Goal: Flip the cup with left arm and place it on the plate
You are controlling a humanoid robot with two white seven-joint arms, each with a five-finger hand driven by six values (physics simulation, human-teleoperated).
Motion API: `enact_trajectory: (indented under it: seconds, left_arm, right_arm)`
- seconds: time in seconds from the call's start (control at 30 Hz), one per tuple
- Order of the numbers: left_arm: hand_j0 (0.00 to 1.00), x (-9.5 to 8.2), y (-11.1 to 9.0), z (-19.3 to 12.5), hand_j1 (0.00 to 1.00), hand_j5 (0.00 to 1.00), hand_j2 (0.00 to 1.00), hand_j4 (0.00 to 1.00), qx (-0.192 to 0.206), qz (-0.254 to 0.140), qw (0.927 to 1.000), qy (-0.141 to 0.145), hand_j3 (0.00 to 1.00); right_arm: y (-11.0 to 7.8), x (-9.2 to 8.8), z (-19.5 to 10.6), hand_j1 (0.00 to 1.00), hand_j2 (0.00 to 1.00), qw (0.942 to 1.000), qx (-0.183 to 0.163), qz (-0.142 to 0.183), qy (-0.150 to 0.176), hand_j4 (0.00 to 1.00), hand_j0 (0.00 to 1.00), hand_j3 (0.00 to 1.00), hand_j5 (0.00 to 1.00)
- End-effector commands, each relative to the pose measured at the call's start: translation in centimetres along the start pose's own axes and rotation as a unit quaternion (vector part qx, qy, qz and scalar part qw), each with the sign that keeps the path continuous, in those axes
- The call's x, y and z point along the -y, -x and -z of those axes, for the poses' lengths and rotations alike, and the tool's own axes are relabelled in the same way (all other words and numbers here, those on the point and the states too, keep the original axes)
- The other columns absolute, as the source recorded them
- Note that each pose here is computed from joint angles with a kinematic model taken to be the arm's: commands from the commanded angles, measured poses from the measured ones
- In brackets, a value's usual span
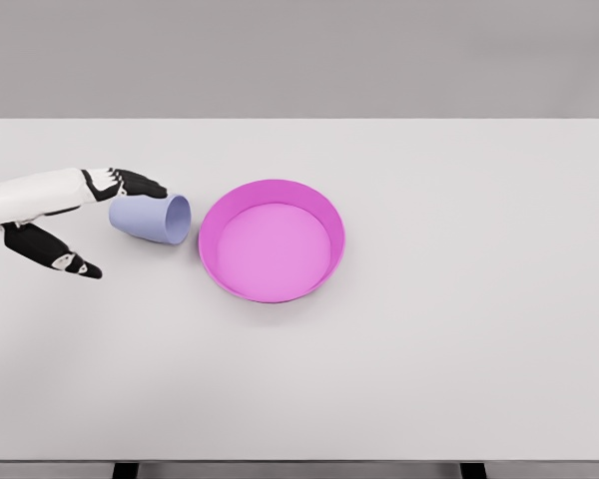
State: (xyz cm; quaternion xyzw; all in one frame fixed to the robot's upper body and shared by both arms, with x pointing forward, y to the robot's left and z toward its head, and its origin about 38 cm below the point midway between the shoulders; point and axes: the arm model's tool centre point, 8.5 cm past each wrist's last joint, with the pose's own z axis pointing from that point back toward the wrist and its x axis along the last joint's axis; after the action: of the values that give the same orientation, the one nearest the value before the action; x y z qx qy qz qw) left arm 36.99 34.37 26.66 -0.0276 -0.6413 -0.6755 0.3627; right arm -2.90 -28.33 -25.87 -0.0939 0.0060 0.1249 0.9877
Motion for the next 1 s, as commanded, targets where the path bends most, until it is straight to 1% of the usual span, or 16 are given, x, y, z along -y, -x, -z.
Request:
enact_trajectory:
  seconds: [0.0,0.03,0.07,0.1,0.17,0.2,0.27,0.33,0.43,0.47,0.53,0.6,0.67,0.73,0.87,0.97]
  left_arm:
    - [1.0,0.0,0.0,-0.1,1.0,1.0,1.0,1.0,-0.001,-0.003,1.0,-0.001,1.0]
    - [1.0,0.0,0.1,0.0,1.0,1.0,1.0,1.0,-0.002,-0.002,1.0,-0.001,1.0]
    - [1.0,-0.2,0.7,-0.3,1.0,1.0,1.0,1.0,-0.01,-0.004,0.9999,-0.007,1.0]
    - [1.0,-0.6,1.9,-1.0,1.0,1.0,1.0,1.0,-0.028,-0.013,0.9993,-0.02,1.0]
    - [1.0,-0.8,3.2,-0.1,1.0,1.0,1.0,1.0,-0.027,-0.023,0.9985,-0.041,1.0]
    - [1.0,-0.3,4.1,0.4,1.0,1.0,1.0,1.0,-0.031,-0.031,0.9979,-0.046,1.0]
    - [1.0,0.3,4.8,0.9,1.0,1.0,1.0,1.0,-0.041,-0.028,0.9979,-0.041,1.0]
    - [1.0,0.8,5.4,1.3,1.0,1.0,1.0,1.0,-0.041,-0.039,0.9973,-0.046,1.0]
    - [1.0,0.8,5.6,2.2,1.0,1.0,1.0,1.0,-0.033,-0.045,0.9969,-0.056,1.0]
    - [1.0,1.1,6.0,2.5,1.0,1.0,1.0,1.0,-0.037,-0.048,0.9967,-0.055,1.0]
    - [1.0,2.3,6.4,3.5,1.0,1.0,1.0,1.0,-0.041,-0.047,0.9975,-0.034,1.0]
    - [1.0,2.7,7.1,4.5,1.0,1.0,1.0,1.0,-0.044,-0.049,0.9972,-0.035,1.0]
    - [1.0,2.9,7.3,4.5,1.0,1.0,1.0,1.0,-0.054,-0.037,0.9976,-0.023,1.0]
    - [1.0,2.9,8.1,4.2,1.0,1.0,1.0,1.0,-0.067,-0.041,0.9966,-0.025,1.0]
    - [1.0,2.7,9.0,4.5,1.0,1.0,1.0,1.0,-0.074,-0.052,0.9952,-0.036,1.0]
    - [1.0,3.2,9.3,5.4,1.0,1.0,1.0,1.0,-0.077,-0.046,0.9956,-0.028,1.0]
  right_arm:
    - [0.2,0.0,0.0,1.0,1.0,1.0,-0.002,0.0,0.0,1.0,1.0,1.0,1.0]
    - [0.2,0.0,0.0,1.0,1.0,1.0,-0.003,0.0,0.0,1.0,1.0,1.0,1.0]
    - [0.2,0.0,0.0,1.0,1.0,1.0,-0.002,-0.001,0.0,1.0,1.0,1.0,1.0]
    - [0.1,0.0,0.0,1.0,1.0,1.0,-0.002,0.0,0.0,1.0,1.0,1.0,1.0]
    - [0.1,0.0,0.0,1.0,1.0,1.0,-0.002,0.0,0.0,1.0,1.0,1.0,1.0]
    - [0.1,0.0,0.0,1.0,1.0,1.0,-0.002,0.0,0.0,1.0,1.0,1.0,1.0]
    - [0.1,0.0,0.0,1.0,1.0,1.0,-0.002,0.0,0.0,1.0,1.0,1.0,1.0]
    - [0.1,0.0,0.0,1.0,1.0,1.0,-0.002,0.0,0.0,1.0,1.0,1.0,1.0]
    - [0.1,0.0,0.0,1.0,1.0,1.0,-0.002,0.0,0.0,1.0,1.0,1.0,1.0]
    - [0.1,0.0,0.0,1.0,1.0,1.0,-0.002,0.0,0.0,1.0,1.0,1.0,1.0]
    - [0.1,0.0,0.0,1.0,1.0,1.0,-0.002,0.0,0.0,1.0,1.0,1.0,1.0]
    - [0.1,0.0,0.0,1.0,1.0,1.0,-0.002,0.0,0.0,1.0,1.0,1.0,1.0]
    - [0.1,0.0,0.0,1.0,1.0,1.0,-0.002,0.0,0.0,1.0,1.0,1.0,1.0]
    - [0.1,0.0,0.0,1.0,1.0,1.0,-0.002,0.0,0.0,1.0,1.0,1.0,1.0]
    - [0.1,0.0,0.0,1.0,1.0,1.0,-0.002,0.0,0.0,1.0,1.0,1.0,1.0]
    - [0.1,0.0,0.0,1.0,1.0,1.0,-0.002,0.0,0.0,1.0,1.0,1.0,1.0]
